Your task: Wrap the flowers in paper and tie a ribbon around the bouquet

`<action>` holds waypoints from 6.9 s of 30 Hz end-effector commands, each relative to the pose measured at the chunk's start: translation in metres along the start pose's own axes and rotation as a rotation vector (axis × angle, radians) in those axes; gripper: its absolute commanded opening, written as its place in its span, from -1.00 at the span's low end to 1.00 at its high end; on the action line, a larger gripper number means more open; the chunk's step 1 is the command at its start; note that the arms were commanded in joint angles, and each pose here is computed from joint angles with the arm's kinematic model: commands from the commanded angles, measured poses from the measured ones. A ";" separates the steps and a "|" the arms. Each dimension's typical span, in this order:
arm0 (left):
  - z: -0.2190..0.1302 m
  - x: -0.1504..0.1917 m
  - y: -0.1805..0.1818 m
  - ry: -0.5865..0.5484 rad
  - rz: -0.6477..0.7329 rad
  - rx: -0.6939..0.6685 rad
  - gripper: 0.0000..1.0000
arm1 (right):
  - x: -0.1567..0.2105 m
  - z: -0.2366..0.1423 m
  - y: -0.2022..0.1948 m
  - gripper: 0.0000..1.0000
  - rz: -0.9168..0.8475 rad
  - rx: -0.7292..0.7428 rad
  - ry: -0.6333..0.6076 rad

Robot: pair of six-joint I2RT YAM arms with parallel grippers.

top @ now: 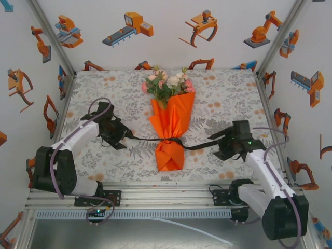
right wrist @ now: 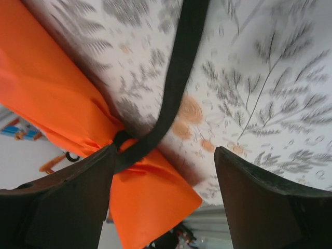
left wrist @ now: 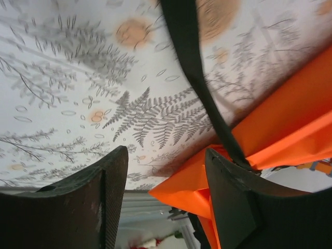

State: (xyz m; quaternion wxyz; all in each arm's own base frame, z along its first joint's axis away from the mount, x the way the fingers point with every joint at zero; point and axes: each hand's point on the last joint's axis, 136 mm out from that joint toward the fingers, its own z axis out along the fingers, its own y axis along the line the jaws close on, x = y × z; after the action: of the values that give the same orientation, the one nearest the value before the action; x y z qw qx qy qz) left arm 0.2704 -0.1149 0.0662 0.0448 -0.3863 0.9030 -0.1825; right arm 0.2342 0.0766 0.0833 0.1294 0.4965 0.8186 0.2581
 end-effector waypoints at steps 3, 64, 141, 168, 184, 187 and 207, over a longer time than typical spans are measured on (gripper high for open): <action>0.014 0.006 -0.002 -0.027 -0.132 0.005 0.36 | 0.033 0.037 0.002 0.48 0.161 0.091 0.072; 0.049 -0.052 -0.020 -0.006 -0.217 0.075 -1.00 | -0.033 0.042 0.026 -1.00 -0.274 0.170 -0.161; 0.029 0.029 -0.087 0.061 0.257 0.156 -0.63 | -0.033 0.027 0.051 -1.00 -0.837 0.032 -0.242; 0.026 0.022 -0.111 0.021 2.026 -0.023 0.52 | -0.080 -0.028 0.065 -1.00 -0.806 0.114 -0.272; 0.061 -0.009 -0.092 0.053 1.970 -0.122 -0.73 | -0.065 -0.038 0.050 -1.00 -0.798 0.087 -0.241; 0.016 0.014 -0.130 -0.014 1.864 0.071 -1.00 | -0.058 -0.044 0.057 -1.00 -0.793 0.043 -0.226; -0.081 0.138 -0.188 -0.143 1.458 0.668 -1.00 | 0.056 -0.054 0.145 -1.00 -0.940 -0.376 0.087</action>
State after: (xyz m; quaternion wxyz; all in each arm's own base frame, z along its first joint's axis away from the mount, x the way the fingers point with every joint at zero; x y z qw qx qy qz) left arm 0.2846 -0.3080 0.2037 0.3120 0.3291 0.8228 -0.3424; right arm 0.2761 0.1450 0.1717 0.2461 0.0631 0.9184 0.3032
